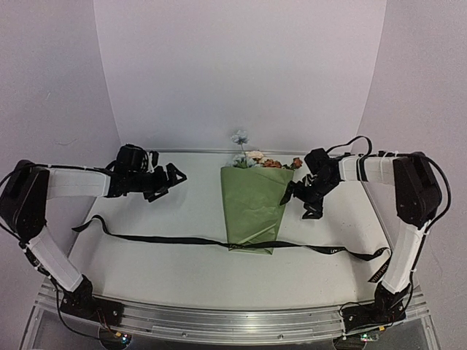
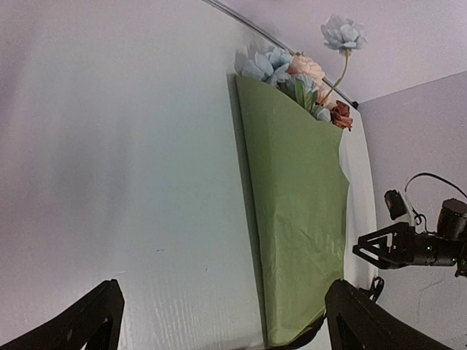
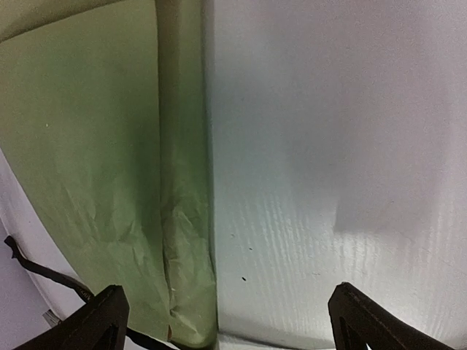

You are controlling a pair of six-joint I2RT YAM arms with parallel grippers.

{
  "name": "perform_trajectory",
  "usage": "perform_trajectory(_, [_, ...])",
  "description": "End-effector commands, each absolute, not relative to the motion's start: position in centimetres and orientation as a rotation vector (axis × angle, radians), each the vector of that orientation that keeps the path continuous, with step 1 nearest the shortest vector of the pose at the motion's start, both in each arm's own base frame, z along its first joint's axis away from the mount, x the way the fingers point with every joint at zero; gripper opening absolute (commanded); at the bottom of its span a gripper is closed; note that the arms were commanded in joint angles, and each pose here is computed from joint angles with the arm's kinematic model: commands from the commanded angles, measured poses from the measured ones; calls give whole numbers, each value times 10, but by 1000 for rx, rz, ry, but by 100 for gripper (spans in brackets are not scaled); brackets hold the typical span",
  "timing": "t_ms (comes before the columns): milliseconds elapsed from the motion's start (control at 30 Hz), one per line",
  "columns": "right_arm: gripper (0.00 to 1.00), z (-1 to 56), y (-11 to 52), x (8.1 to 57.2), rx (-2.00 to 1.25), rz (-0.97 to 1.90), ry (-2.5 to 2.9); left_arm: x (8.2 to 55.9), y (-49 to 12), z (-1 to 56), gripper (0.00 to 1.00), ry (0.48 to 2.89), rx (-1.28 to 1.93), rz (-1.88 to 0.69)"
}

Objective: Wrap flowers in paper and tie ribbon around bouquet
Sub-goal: Adjust the ribbon at the center of the board.

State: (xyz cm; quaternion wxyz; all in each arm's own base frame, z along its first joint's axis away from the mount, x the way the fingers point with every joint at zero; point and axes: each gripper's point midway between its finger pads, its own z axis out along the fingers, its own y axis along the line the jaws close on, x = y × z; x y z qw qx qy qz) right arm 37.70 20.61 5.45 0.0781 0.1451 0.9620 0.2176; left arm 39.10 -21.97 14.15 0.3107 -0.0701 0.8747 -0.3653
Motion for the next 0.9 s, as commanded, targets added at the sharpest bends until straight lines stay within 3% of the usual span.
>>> perform_trajectory(0, [97,56,237,397,443,776,2820,411,-270,160,99,2218,-90,-1193])
perform_trajectory(500, [82,15,262,375,517,825,2859,392,-348,98,80,2408,8,-1333])
perform_trajectory(667, [86,20,253,362,503,796,2841,347,-363,89,81,2469,156,-1345])
perform_trajectory(867, [97,32,249,340,482,811,2799,298,-371,80,81,2545,269,-1325])
